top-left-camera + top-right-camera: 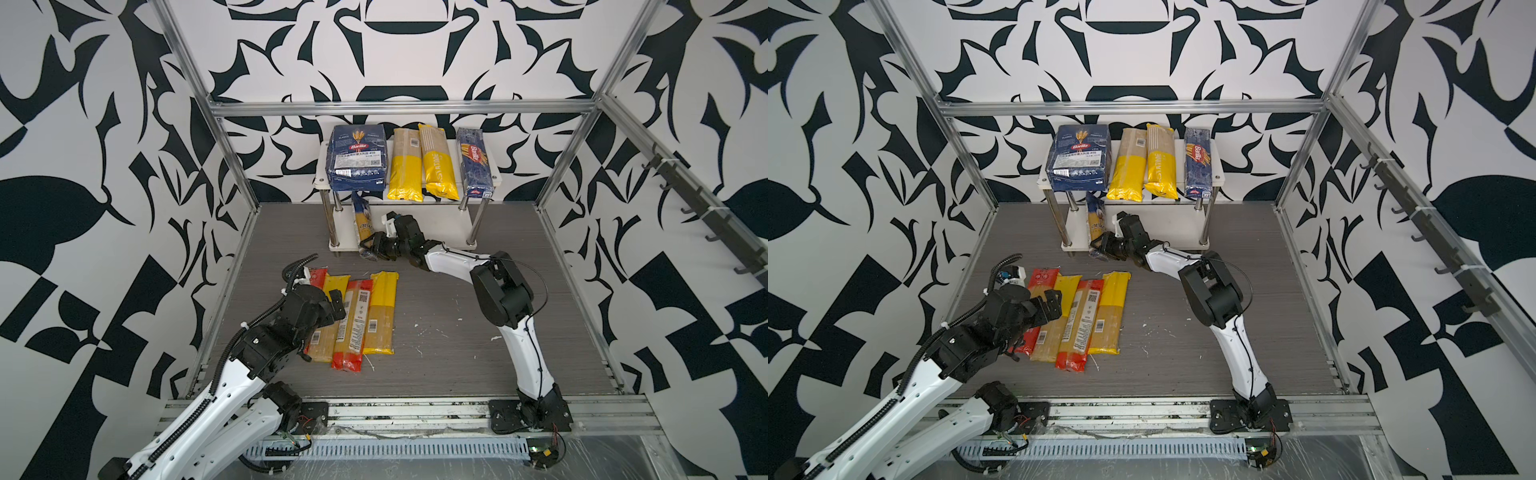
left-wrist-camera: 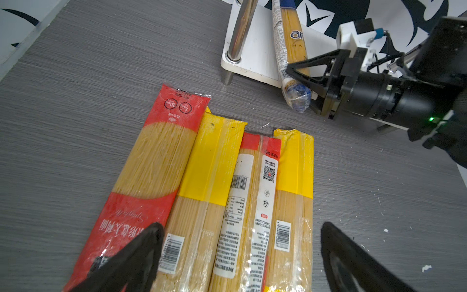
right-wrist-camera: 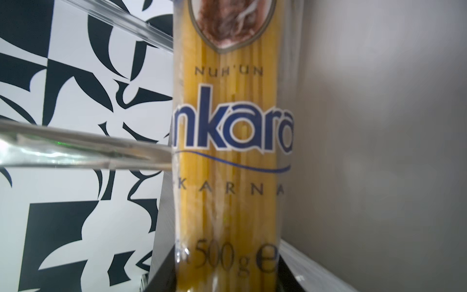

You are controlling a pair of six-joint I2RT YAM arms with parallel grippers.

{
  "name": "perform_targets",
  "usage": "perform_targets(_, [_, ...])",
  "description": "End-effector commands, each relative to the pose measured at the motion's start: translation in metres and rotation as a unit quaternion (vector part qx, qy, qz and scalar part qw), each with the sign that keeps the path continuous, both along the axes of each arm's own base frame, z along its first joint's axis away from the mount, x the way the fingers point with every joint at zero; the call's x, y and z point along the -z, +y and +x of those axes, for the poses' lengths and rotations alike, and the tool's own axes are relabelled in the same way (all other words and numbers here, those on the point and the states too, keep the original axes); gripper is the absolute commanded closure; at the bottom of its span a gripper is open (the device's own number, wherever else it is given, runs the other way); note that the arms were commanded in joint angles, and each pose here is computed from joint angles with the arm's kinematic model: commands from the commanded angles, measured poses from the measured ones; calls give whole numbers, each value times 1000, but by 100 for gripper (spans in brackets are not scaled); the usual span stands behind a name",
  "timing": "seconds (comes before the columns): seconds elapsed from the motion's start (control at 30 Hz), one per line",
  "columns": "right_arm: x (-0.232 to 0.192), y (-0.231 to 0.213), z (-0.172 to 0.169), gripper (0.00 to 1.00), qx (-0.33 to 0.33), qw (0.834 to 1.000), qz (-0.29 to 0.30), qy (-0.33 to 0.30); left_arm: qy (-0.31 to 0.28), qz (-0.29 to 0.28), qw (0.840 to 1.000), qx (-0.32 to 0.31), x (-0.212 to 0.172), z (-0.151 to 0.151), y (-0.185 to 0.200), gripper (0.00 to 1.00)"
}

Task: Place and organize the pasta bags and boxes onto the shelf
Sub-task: 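Stand the Ankara bag upright under the upper shelf beside its leg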

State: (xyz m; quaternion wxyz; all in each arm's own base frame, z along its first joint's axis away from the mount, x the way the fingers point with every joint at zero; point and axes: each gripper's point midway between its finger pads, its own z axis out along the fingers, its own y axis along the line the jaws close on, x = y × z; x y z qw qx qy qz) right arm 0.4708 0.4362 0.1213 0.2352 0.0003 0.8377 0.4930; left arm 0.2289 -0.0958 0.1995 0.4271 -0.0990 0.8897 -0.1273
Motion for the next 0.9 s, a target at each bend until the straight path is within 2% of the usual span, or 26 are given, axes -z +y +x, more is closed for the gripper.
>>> perform_targets(0.0, [-109, 31, 12, 85, -10, 987, 83, -134, 4, 6, 1000, -3, 5, -4, 6, 1])
perform_targets(0.13, [-107, 44, 16, 83, -4, 988, 91, -128, 0, 3, 1000, -3, 4, -7, 8, 1])
perform_targets(0.2, [-106, 48, 18, 79, 0, 988, 90, -126, -2, 2, 1000, -4, 2, -9, 11, 1])
perform_targets(0.23, [-103, 49, 18, 76, 1, 988, 88, -124, -3, 3, 1000, -4, 2, -11, 12, 0])
perform_targets(0.33, [-103, 50, 19, 54, 8, 988, 92, -120, -7, 2, 1000, -6, 0, -14, 15, 1])
perform_targets(0.4, [-101, 50, 19, 48, 12, 989, 94, -117, -11, -4, 1000, -6, -2, -16, 16, 0])
perform_targets(0.63, [-102, 43, 16, 38, 20, 990, 78, -119, -17, -12, 1000, -6, -5, -19, 18, 0])
perform_targets(0.77, [-106, 35, 11, 26, 27, 989, 74, -121, -19, -14, 1000, -5, -8, -19, 18, 1])
perform_targets(0.87, [-113, 34, 6, 25, 21, 989, 77, -122, -21, -20, 1000, -3, -12, -20, 17, 0])
